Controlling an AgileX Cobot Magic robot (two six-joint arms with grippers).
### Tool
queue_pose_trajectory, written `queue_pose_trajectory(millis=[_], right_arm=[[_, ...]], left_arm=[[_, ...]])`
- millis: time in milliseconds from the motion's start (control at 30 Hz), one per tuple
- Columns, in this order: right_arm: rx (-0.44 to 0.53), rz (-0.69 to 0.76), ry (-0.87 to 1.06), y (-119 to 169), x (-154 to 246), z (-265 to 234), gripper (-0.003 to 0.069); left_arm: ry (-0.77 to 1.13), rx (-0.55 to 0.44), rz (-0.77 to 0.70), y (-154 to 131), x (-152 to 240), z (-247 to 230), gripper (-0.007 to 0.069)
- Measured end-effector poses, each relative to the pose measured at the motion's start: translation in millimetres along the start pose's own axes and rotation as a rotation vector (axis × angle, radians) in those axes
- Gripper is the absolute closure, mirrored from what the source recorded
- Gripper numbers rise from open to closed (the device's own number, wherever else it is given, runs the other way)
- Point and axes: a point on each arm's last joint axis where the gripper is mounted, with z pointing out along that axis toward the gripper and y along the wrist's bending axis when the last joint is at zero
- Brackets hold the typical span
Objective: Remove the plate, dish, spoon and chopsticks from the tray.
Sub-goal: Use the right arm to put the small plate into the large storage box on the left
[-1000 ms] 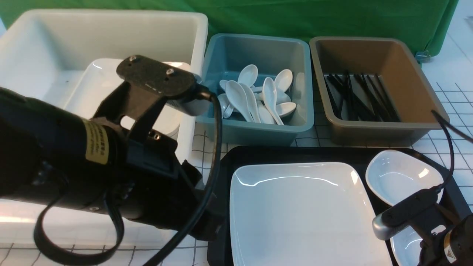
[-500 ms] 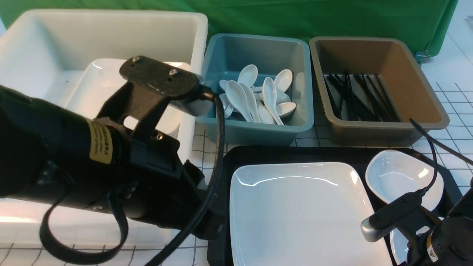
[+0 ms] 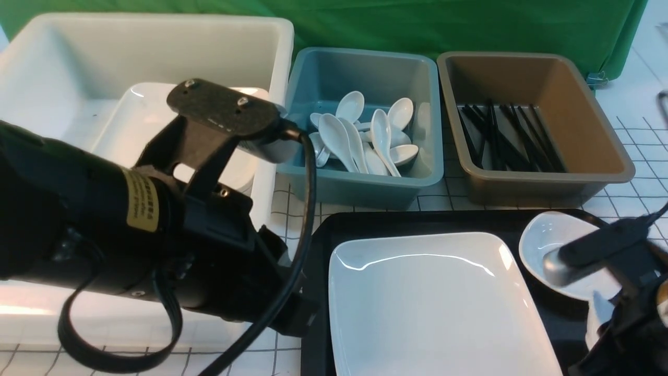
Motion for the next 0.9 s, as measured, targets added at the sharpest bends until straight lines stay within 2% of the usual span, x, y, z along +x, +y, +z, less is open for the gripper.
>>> queue_pose_trajectory(millis=[167,233,267,367,400,433,500,567,633,767,900], right_arm=[[-0.080,0.032,-0.184,-0.9,-15.7,-56.8,0.0617],[-0.164,0.012,-0.324,2.7,-32.7,-91.7,0.0618],[-0.172,0.009,-0.336,3.2,-34.3,-94.2,0.0618],[-0.320,-0.087,-0.496,20.1,-67.3,-126.3,0.0618],[-0.329,-0.094,-0.505,21.3,-67.9,-129.1,0.0618],[-0.386,-0.153,-0.530,37.2,-86.0,-134.3,0.0618],[-0.418,-0.200,-0.552,50.3,-99.8,-139.8,0.0618],[-0.466,-0.287,-0.573,81.8,-125.8,-140.5,0.0618],[-0.496,-0.350,-0.575,110.5,-145.9,-133.9,0.0618],[-0.550,-0.476,-0.578,171.8,-177.6,-119.1,0.0618],[-0.579,-0.536,-0.560,212.3,-196.9,-100.1,0.0618]], left_arm=[[-0.001,-0.061,-0.006,7.3,-0.3,-0.6,0.0619],[-0.009,-0.134,-0.046,22.6,-1.4,-4.3,0.0619],[-0.010,-0.141,-0.049,24.3,-1.7,-4.6,0.0619],[-0.040,-0.261,-0.161,58.1,0.6,-23.5,0.0619],[-0.043,-0.268,-0.170,60.1,1.0,-25.2,0.0619],[-0.063,-0.327,-0.230,75.9,5.3,-39.0,0.0619],[-0.088,-0.380,-0.284,88.5,10.0,-52.2,0.0619],[-0.141,-0.464,-0.368,106.0,18.9,-74.2,0.0619],[-0.169,-0.499,-0.422,113.9,26.0,-87.3,0.0619],[-0.161,-0.512,-0.509,123.5,38.5,-100.7,0.0619],[-0.138,-0.508,-0.547,127.5,44.1,-103.7,0.0619]])
